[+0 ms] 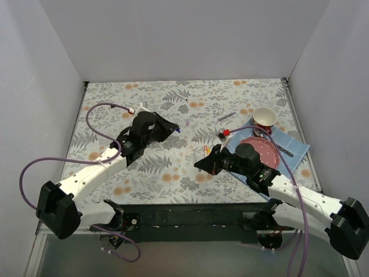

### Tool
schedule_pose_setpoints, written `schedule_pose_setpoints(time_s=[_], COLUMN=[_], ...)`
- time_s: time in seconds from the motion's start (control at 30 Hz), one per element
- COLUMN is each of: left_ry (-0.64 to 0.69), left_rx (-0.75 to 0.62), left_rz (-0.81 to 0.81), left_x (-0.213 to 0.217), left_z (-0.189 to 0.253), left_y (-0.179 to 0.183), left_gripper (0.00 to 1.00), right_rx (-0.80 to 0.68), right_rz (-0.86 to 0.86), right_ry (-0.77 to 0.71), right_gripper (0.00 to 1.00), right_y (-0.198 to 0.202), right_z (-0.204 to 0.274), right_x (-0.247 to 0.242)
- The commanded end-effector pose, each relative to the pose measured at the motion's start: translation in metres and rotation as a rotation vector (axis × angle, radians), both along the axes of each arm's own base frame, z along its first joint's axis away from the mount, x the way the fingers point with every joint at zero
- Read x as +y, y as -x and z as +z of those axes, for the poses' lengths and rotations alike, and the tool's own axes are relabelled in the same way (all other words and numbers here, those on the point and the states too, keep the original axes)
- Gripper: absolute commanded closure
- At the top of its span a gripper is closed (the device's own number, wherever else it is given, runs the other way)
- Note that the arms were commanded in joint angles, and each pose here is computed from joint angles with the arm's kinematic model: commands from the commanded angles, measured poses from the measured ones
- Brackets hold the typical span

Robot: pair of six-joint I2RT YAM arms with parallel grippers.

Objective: Insert the pens into the pen caps
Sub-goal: Align the barrel with the opening of the pen cap

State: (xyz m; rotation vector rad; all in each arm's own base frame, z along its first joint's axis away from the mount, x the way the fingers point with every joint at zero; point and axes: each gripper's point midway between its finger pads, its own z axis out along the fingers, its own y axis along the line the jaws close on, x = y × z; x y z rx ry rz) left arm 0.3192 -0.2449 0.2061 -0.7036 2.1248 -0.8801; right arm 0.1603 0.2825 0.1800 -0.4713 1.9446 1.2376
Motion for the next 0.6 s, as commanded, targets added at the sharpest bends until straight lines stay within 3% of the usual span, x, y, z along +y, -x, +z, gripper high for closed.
schedule_pose_setpoints(time_s=[0.0, 0.13, 0.57], left_ry=[0.132, 0.153, 0.125], left_rx=[-0.251, -0.340, -0.365], left_rz=[-0.198, -0.337, -0.338], left_x=[-0.026, -0.037, -0.025], left_z=[0.045, 0.063, 0.052], left_y=[0.012, 0.030, 0.042], left_gripper=[1.00, 1.00, 1.00], right_rx=[-0.060, -0.070, -0.065], right_rz=[0.053, 0.038, -0.015], right_ry=[-0.156, -0.172, -0.184], right_gripper=[0.99, 0.99, 0.99], right_y=[-0.013, -0.026, -0.038], right_z=[0.035, 0.039, 0.040], right_x=[0.032, 0.044, 0.047])
